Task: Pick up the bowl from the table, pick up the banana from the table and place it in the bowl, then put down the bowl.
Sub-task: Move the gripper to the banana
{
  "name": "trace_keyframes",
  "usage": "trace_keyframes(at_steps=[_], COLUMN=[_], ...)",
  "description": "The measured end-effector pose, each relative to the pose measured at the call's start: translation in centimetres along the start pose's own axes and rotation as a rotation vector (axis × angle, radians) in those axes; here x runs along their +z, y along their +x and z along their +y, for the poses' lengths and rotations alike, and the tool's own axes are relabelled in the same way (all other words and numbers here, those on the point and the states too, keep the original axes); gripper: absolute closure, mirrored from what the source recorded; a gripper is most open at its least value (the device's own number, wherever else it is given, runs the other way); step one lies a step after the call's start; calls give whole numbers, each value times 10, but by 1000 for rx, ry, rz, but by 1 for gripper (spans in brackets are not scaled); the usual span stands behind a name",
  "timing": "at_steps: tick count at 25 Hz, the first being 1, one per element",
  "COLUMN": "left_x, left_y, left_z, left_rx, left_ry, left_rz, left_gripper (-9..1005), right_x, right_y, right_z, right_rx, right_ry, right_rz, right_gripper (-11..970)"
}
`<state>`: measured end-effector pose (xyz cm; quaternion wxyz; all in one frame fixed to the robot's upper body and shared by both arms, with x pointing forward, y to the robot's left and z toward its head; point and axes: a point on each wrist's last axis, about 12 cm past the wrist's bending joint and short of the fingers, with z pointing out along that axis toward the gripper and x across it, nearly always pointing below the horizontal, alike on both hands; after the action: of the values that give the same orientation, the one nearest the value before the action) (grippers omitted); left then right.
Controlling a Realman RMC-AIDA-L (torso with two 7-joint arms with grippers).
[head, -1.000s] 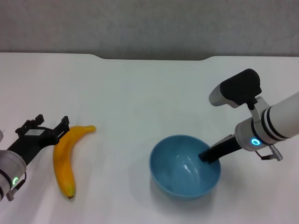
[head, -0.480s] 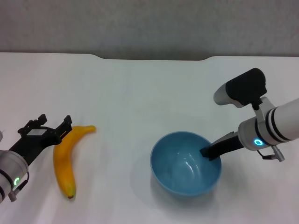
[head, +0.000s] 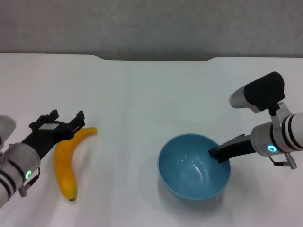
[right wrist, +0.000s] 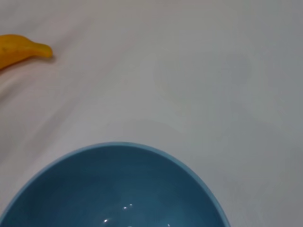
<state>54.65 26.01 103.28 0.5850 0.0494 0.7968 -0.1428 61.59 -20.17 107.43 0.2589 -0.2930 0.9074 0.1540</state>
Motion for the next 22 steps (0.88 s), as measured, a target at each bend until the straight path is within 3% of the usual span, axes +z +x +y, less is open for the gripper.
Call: trace_keyframes(at_steps=[8,22], left_x=[6,9], left_y=[-29,-40], left_z=[-25,-32], left_rx=[40,54], left_ry=[-85,-179], left_rz=[162,329], left_gripper=[204,201], right_x=[-9,-25], right_y=[1,-4], right_z=[0,1], right_rx=[-3,7], right_ry=[6,7], right_rz=[-50,-102], right_gripper=[926,925])
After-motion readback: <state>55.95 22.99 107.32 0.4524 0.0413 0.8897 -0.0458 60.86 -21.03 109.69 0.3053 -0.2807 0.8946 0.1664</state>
